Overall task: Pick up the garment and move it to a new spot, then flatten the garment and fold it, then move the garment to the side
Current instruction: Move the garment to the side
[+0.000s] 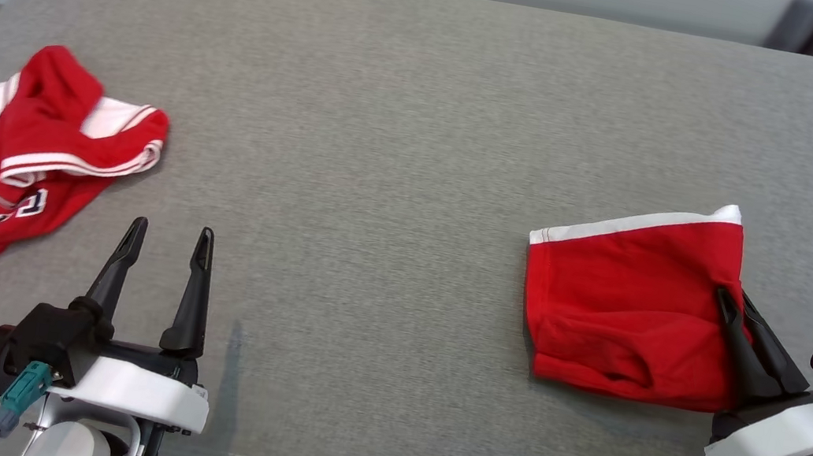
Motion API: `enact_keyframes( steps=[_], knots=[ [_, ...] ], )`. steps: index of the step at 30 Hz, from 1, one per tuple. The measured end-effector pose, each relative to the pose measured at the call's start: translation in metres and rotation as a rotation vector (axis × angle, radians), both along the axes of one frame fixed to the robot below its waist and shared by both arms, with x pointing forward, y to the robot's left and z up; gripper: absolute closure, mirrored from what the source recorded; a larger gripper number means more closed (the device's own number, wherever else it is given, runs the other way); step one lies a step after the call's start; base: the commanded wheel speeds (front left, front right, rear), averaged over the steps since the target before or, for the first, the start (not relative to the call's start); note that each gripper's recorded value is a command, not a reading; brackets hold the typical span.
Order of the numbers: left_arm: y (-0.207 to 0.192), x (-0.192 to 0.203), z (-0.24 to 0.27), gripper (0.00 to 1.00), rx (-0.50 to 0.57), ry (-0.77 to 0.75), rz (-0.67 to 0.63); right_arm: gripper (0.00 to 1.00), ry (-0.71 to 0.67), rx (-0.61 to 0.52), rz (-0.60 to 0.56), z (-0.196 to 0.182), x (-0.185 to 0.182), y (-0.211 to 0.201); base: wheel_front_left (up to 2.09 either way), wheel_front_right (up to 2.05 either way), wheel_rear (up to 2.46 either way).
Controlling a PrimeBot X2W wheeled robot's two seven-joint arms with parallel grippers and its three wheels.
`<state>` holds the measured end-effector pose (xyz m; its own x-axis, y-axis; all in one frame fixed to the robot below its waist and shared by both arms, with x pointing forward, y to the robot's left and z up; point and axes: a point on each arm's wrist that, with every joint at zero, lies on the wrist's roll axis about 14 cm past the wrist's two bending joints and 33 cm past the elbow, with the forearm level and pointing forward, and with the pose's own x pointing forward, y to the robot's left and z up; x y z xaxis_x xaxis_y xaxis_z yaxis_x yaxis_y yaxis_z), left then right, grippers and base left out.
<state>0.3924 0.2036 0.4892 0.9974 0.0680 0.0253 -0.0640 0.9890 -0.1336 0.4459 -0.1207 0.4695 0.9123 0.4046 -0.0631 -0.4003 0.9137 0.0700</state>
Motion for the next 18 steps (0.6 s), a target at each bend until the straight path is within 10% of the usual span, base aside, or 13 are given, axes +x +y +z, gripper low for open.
enact_keyframes(
  steps=[18],
  knots=[
    [-0.103, 0.06, 0.005, 0.0, -0.028, -0.043, -0.303, 1.0, 0.045, -0.053, -0.165, 0.006, -0.023, -0.073, 0.0, 0.0, 0.0]
  ],
)
